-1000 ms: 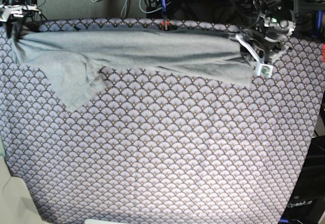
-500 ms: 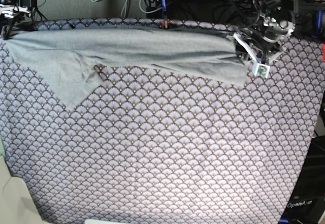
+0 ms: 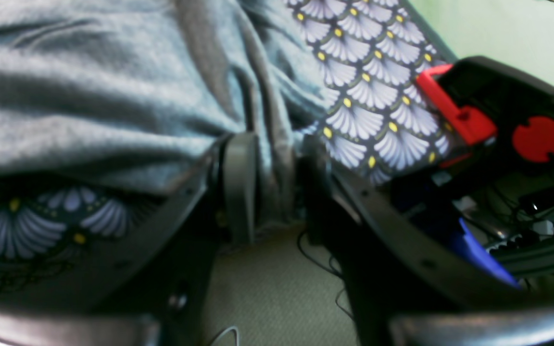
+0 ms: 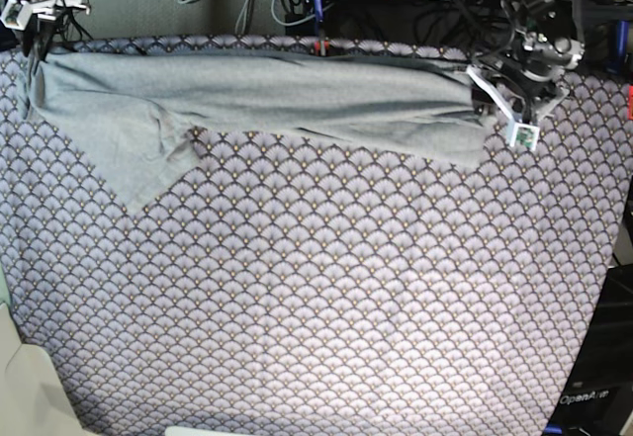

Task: Fold the T-shirt properly
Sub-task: 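Lower the folded shirt onto the table and open both grippers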

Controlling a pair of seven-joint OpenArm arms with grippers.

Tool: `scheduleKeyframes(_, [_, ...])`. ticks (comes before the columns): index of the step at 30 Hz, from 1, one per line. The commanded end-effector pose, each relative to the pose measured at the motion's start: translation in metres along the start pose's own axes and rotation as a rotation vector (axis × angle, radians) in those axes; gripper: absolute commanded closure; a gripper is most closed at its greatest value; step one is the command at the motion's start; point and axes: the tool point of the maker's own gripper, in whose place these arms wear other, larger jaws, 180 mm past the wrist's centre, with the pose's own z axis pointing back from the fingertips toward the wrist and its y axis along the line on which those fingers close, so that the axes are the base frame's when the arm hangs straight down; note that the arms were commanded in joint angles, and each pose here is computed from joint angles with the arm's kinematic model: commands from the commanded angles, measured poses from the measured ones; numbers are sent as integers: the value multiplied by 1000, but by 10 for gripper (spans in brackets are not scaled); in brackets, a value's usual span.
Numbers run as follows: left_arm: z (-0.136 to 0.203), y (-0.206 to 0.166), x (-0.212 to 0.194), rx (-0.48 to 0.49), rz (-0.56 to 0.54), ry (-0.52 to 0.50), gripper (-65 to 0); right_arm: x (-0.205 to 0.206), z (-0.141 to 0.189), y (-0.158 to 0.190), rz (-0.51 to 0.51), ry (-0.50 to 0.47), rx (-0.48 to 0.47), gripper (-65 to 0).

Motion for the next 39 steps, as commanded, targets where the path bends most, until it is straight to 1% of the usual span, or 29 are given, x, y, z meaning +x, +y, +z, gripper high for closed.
scheduleKeyframes(1, [3, 5, 9, 15, -3, -33, -332, 16, -3, -11, 24, -56, -20, -185])
scheduleKeyframes(5, [2, 5, 10, 15, -3, -36, -332, 23, -11, -10, 19, -81, -23, -185])
scheduleKeyframes(13, [2, 6, 12, 17, -5, -38, -332, 27, -13, -13, 30, -87, -22, -191])
scheduleKeyframes(16, [2, 6, 12, 17, -6, -38, -332, 30, -13, -18, 40, -91, -28, -223])
scheduleKeyframes(19, [2, 6, 12, 18, -6, -39, -332, 32, -8, -31, 39, -98, -72, -273])
scheduleKeyframes(22, [2, 6, 12, 16, -7, -40, -332, 34, -8, -35, 45, -104, -79, -311])
scheduleKeyframes(24, [2, 6, 12, 16, -7, -40, -332, 37, -8, -38, 53, -110, -79, -327])
scheduleKeyframes(27, [2, 6, 12, 16, -7, -40, -332, 41, -7, -39, 54, -134, -83, -331])
scheduleKeyframes(29, [2, 6, 13, 16, -8, -41, -332, 46, -3, -44, 54, -165, -102, -331])
scheduleKeyframes(32, [2, 6, 13, 16, -8, -41, -332, 58, 7, -53, 55, -240, -138, -331])
scheduleKeyframes(39, [-6, 3, 8, -2, 11, -24, -332, 74, 38, -52, 22, -411, -216, -330])
